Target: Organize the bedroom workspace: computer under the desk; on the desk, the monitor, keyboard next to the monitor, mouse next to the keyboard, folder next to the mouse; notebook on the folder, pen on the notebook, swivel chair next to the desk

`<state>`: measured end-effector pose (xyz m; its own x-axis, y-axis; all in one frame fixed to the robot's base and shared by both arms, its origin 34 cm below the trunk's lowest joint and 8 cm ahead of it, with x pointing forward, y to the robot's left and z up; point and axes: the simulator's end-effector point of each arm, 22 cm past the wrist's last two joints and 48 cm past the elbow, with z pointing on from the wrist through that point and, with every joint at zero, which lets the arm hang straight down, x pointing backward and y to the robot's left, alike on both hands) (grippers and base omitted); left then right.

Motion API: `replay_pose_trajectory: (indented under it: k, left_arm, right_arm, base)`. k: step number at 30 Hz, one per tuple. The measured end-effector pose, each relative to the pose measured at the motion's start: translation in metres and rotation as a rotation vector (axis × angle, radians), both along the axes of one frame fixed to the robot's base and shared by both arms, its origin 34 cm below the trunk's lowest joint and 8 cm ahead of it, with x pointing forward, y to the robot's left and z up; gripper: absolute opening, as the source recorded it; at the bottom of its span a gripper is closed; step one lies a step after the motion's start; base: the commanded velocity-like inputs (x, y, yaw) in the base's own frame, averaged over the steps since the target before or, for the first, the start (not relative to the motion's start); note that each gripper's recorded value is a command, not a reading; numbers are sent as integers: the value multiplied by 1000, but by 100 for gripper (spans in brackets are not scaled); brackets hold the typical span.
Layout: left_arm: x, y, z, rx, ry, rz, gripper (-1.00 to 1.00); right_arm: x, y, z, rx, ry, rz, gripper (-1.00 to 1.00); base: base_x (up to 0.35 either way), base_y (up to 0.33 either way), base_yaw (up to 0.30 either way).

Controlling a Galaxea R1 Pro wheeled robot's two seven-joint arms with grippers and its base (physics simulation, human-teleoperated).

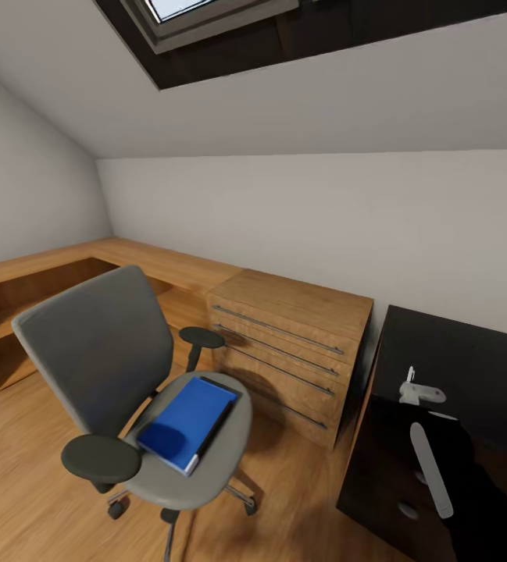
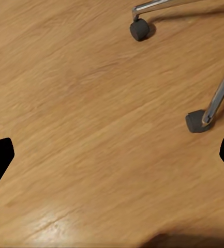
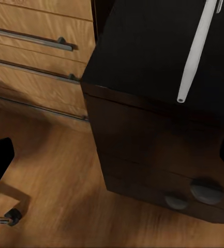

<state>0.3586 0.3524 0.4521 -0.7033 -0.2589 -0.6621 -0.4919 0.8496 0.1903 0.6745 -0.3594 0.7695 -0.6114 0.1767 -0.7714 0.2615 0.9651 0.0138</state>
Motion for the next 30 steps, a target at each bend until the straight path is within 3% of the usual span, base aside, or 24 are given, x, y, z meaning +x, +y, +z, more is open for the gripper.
replay_pose_trajectory:
  k: [30]
  left_arm:
    - [0, -3, -1, -5, 1, -2, 100]
  right_arm:
    - [0, 1, 0, -2, 0, -1, 100]
  base:
    - [0, 0, 269]
